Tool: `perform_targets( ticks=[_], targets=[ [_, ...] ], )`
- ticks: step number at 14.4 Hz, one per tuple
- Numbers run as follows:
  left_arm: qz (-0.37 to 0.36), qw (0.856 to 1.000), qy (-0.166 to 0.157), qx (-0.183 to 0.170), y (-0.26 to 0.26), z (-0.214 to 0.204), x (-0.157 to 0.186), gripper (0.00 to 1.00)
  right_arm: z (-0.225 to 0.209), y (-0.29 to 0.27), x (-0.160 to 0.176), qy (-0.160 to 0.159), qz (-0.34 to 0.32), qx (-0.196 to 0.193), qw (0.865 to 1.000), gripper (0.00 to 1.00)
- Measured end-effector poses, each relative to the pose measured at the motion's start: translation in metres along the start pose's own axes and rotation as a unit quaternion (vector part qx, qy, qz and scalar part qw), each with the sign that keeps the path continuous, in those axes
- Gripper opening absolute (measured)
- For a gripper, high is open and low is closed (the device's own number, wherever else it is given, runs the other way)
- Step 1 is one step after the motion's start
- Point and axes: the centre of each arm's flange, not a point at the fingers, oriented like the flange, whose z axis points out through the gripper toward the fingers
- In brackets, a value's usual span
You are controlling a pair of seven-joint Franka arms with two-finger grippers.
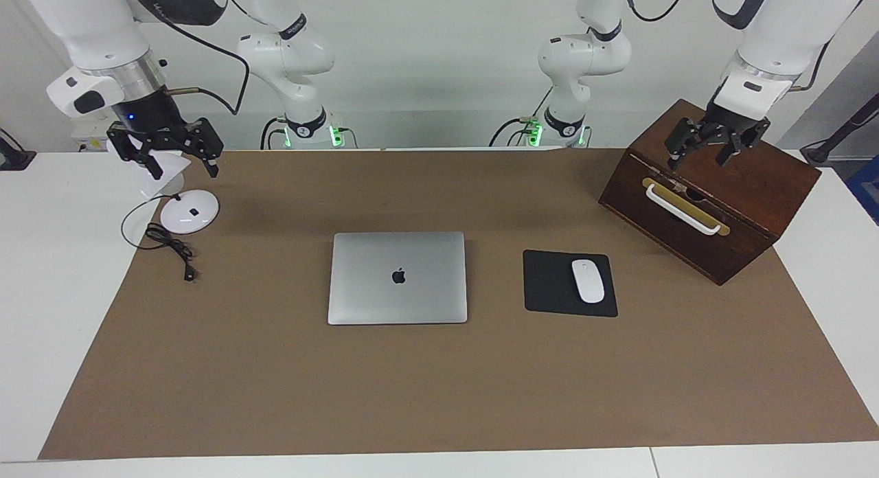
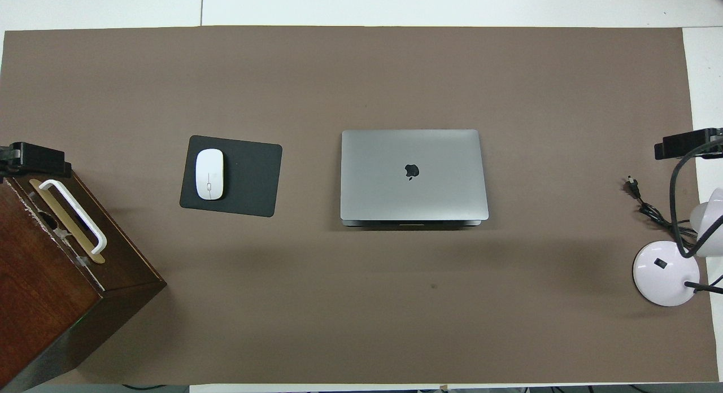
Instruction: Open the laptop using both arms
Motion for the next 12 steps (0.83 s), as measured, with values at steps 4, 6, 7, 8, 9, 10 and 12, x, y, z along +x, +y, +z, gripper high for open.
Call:
perform_targets(
  ticks=[4, 6, 7, 8, 9, 10, 12],
  targets=[
    [0.001, 1.0, 0.0, 0.0, 0.0007, 0.0, 0.0, 1.0, 0.0001, -0.0013, 0.0001, 0.0, -0.001, 0.0, 1.0, 1.0],
    [0.002, 1.0, 0.0, 0.0, 0.0014, -0.0001, 0.0, 1.0, 0.0001, -0.0025, 0.0002, 0.0, -0.002, 0.0, 1.0, 1.0],
    [0.003, 1.0, 0.0, 0.0, 0.0022, -0.0001, 0.0, 1.0, 0.0001, -0.0032, 0.0003, 0.0, -0.003, 0.0, 1.0, 1.0],
    [0.004, 1.0, 0.0, 0.0, 0.0033, -0.0001, 0.0, 1.0, 0.0001, -0.004, 0.0003, 0.0, -0.004, 0.0, 1.0, 1.0],
    [0.005, 1.0, 0.0, 0.0, 0.0045, -0.0001, -0.0001, 1.0, 0.0003, -0.0047, 0.0003, 0.0, -0.004, 0.0, 1.0, 1.0],
    [0.005, 1.0, 0.0, 0.0, 0.0053, -0.0001, -0.0001, 1.0, 0.0009, -0.0056, 0.0003, -0.001, -0.005, 0.0, 1.0, 1.0],
    [0.006, 1.0, 0.0, 0.0, 0.0058, -0.0001, -0.0001, 1.0, 0.0013, -0.007, 0.0004, -0.001, -0.006, 0.0, 1.0, 1.0]
  ],
)
